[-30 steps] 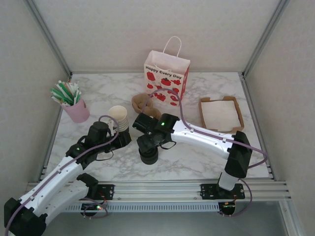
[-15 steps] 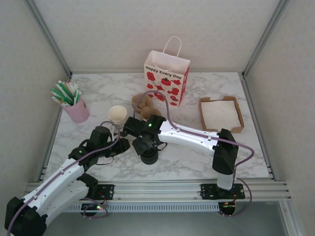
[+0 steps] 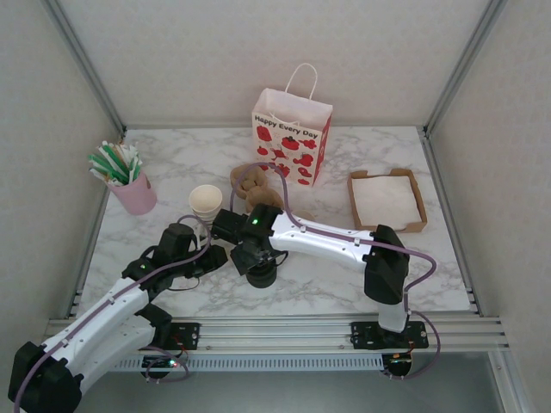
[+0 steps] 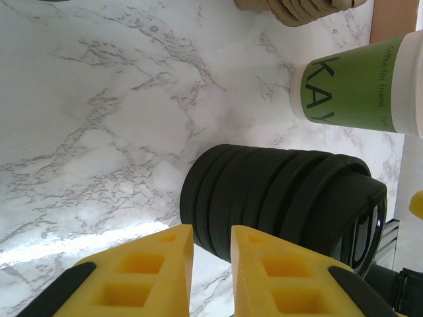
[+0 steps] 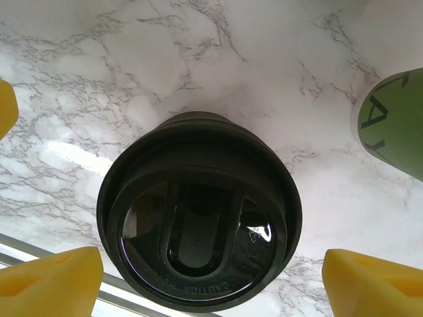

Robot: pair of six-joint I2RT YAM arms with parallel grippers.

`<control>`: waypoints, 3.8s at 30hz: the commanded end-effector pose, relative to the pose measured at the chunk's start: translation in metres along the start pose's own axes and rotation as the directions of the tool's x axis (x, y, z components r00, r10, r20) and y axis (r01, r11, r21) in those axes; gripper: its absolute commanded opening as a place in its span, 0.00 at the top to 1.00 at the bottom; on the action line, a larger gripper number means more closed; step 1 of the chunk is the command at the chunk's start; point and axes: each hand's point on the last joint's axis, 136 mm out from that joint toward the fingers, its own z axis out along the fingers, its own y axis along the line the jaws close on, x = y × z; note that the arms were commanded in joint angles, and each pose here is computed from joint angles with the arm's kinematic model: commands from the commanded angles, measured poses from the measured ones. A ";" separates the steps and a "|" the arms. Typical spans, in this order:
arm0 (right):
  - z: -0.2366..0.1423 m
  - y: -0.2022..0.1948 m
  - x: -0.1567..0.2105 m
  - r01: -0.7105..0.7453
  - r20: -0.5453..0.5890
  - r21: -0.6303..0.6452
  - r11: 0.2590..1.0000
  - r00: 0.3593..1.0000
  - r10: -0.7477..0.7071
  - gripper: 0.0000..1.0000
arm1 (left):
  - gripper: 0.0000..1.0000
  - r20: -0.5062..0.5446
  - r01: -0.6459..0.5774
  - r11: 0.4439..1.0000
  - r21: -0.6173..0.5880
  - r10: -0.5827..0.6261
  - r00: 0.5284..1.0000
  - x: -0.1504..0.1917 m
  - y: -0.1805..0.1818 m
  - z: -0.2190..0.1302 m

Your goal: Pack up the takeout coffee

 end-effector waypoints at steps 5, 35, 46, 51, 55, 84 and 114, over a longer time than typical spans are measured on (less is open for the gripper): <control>0.004 0.006 -0.001 0.007 -0.023 0.024 1.000 1.000 -0.006 0.14 | 0.78 -0.004 0.009 1.000 0.011 -0.009 1.000 0.001 0.001 0.003; 0.017 0.007 0.000 0.014 -0.051 0.055 0.998 0.999 -0.011 0.17 | 0.79 -0.003 0.009 1.000 0.011 -0.009 1.000 0.001 0.001 0.003; 0.017 0.007 0.000 0.012 -0.051 0.048 0.999 0.999 -0.010 0.23 | 0.79 -0.005 0.009 1.000 0.011 -0.009 1.000 0.001 0.001 0.003; 0.013 0.006 -0.001 0.006 -0.039 0.044 0.999 0.999 -0.005 0.25 | 0.79 -0.021 0.006 0.999 0.031 -0.006 1.000 0.004 -0.002 0.004; 0.010 0.006 -0.003 -0.001 -0.028 0.035 0.999 1.000 0.002 0.26 | 0.79 -0.058 0.016 0.997 0.076 -0.011 0.998 0.011 -0.005 0.010; 0.015 0.005 0.000 -0.040 -0.033 -0.023 0.999 0.999 0.039 0.26 | 0.75 -0.185 0.122 0.941 0.315 -0.065 0.981 0.041 -0.018 0.027; 0.018 0.005 0.002 -0.064 -0.043 -0.053 0.997 0.997 0.061 0.26 | 0.63 -0.194 0.205 0.862 0.463 -0.126 0.973 0.036 -0.019 0.013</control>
